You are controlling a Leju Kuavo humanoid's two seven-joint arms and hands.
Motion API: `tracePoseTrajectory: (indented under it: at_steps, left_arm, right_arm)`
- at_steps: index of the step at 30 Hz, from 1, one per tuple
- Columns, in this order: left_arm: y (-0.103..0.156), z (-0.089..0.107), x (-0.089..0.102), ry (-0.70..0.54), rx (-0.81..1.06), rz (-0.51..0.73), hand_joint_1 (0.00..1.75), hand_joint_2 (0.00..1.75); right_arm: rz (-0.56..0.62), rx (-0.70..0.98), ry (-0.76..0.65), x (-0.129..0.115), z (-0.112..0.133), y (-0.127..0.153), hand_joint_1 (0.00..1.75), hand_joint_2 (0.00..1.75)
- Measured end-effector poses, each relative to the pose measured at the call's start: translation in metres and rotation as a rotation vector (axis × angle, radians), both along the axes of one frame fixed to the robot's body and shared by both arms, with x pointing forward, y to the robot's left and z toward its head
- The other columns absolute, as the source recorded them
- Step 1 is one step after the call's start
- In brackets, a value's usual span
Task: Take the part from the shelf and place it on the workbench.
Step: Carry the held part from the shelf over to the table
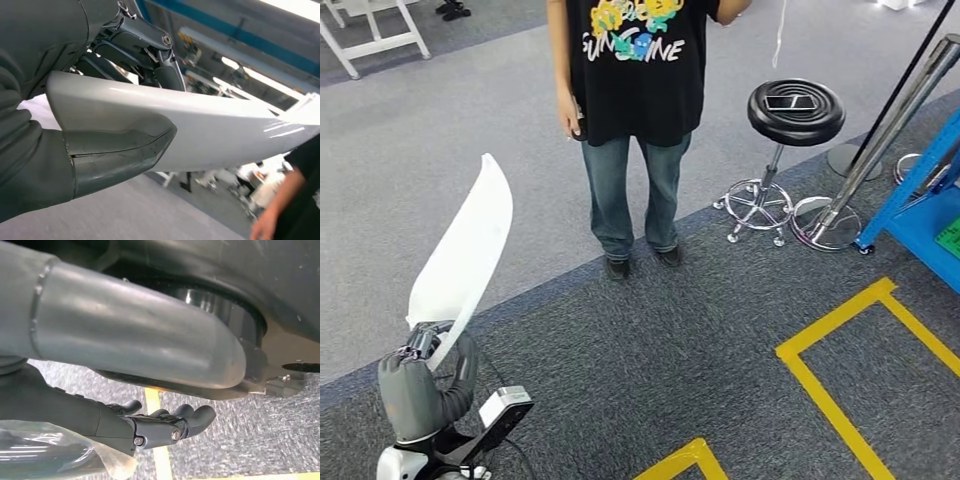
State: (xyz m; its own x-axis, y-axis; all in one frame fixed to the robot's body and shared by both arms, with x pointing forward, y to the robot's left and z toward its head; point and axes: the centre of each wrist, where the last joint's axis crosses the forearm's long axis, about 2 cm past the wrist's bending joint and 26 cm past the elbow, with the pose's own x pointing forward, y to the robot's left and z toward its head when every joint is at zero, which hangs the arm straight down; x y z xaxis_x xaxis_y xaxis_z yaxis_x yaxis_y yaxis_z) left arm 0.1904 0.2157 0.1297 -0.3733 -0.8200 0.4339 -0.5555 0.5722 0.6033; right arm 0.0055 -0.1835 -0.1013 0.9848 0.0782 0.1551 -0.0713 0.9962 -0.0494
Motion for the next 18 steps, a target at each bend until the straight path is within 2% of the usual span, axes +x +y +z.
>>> tracePoseTrajectory:
  at_steps: [18]
  left_arm:
    - [0.0008,0.0023,0.0020,-0.012,0.005,-0.005,1.75,1.75]
  right_arm:
    - [-0.002,-0.002,0.000,0.0017,-0.0003,-0.0017,0.00,0.00]
